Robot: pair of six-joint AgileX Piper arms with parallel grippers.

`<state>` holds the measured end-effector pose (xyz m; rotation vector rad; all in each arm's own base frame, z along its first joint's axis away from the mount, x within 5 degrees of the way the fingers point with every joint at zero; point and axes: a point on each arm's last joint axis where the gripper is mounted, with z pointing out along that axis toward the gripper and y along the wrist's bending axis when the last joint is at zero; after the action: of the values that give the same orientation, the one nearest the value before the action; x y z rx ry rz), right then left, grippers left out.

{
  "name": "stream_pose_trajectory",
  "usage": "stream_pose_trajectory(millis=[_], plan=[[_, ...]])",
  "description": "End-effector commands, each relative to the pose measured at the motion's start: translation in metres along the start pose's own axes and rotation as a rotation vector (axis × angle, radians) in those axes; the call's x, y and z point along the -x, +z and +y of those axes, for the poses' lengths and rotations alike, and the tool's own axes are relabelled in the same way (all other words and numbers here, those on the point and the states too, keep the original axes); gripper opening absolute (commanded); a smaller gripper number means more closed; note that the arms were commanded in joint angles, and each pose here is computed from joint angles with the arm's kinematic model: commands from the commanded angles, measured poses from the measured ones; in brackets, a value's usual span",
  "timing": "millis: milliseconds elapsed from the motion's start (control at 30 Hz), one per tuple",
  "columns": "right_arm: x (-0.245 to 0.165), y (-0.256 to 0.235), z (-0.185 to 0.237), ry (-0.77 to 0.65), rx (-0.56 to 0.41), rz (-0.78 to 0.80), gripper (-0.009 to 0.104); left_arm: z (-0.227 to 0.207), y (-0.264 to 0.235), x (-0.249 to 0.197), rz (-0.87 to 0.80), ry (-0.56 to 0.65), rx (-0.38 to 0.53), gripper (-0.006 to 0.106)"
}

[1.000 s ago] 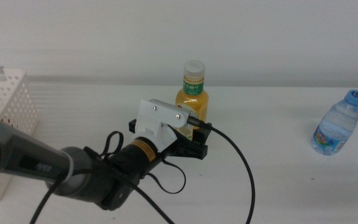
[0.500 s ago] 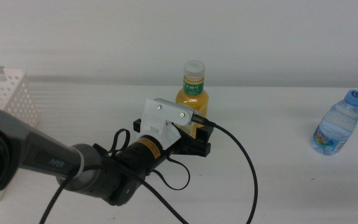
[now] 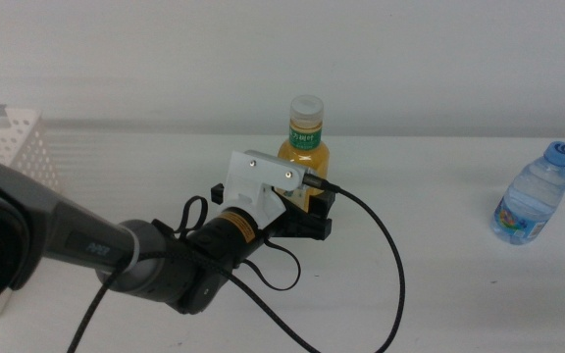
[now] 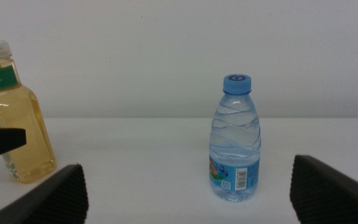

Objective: Use arms to grab the bottles and put them into the dustbin to the left of the table.

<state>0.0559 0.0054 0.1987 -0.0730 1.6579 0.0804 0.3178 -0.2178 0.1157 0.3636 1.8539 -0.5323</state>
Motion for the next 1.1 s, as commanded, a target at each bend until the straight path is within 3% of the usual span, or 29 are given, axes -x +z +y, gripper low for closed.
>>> stream_pose_trajectory(millis=[0, 1067], plan=[[-0.011, 0.000, -0.001, -0.014, -0.010, -0.006, 0.086, 0.003, 0.001, 0.001, -0.003, 0.004, 0.002, 0.090], [-0.011, 0.000, -0.001, -0.014, -0.010, -0.006, 0.086, 0.002, 0.045, -0.004, -0.021, 0.011, -0.021, 0.090]])
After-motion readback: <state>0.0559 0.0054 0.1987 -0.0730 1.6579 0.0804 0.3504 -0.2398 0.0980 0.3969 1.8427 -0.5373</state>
